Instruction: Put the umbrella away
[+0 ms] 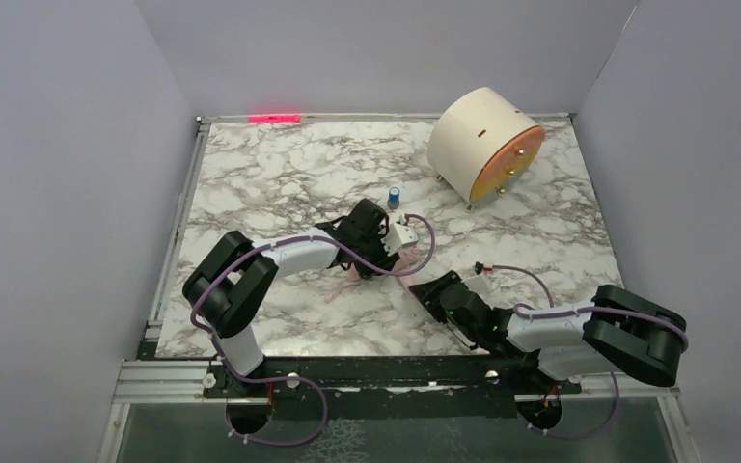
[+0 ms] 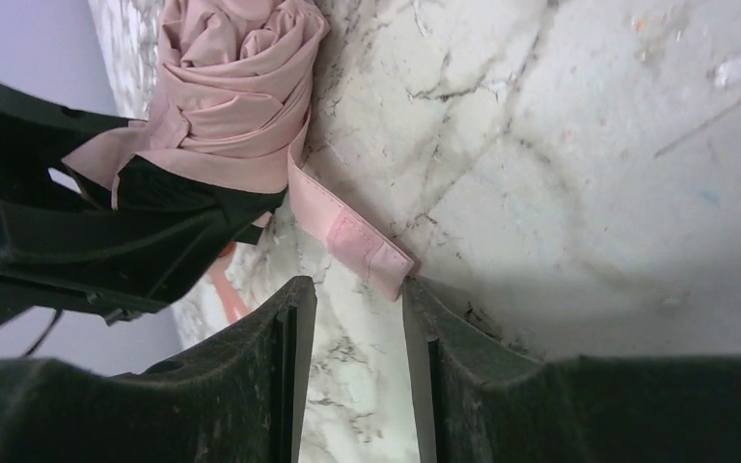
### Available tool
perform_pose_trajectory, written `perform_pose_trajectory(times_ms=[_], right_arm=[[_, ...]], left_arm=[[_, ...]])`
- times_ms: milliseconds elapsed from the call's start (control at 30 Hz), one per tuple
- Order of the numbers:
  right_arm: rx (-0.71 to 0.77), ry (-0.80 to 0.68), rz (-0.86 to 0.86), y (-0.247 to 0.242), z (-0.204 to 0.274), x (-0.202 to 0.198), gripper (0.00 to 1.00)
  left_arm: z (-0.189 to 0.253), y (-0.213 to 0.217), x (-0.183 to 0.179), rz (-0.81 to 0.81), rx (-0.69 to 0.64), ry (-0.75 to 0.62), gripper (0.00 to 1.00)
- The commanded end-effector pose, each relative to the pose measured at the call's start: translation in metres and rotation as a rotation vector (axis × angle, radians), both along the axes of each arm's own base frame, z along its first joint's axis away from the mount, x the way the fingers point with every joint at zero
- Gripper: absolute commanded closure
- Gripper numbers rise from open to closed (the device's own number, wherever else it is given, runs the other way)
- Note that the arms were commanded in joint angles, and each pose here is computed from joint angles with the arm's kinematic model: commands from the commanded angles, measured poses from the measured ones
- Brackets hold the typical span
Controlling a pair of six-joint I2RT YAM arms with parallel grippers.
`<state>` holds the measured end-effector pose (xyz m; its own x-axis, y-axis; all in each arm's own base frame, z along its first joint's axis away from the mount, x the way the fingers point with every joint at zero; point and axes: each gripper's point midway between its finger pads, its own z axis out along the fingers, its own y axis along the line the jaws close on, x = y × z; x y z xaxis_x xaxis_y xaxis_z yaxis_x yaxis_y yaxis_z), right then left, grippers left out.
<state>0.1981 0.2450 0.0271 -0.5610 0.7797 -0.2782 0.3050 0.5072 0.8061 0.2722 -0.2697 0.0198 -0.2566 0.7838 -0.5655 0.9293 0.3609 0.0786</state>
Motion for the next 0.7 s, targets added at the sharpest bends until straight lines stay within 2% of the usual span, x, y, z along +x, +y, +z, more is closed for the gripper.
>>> perform_pose_trajectory(times_ms=[0,167,400,467,667], right_arm=[[-0.264,-0.119,0.156,-0.028,-0.022,-0.005,0.55],[-0.290,-0.159,0.225,-0.027,-0.018,-0.003,0.55],[-0.450,-0.180,0.167,-0.049,0.002,0.010,0.55],[-0.472,-0.208,0.196,-0.047,0.008,0.013,0.55],[-0.407,-0.212,0.344,-0.032,0.009,0.020,0.54]], left_arm=[[-0.060,0.069,-0.037,0.042,0.301,0.145,1.00],[-0.060,0.069,-0.037,0.040,0.302,0.146,1.00],[-0.060,0.069,-0.038,0.043,0.300,0.146,1.00],[-0.060,0.069,-0.038,0.040,0.302,0.147,1.00],[-0.059,0.069,-0.038,0.041,0.299,0.146,1.00]])
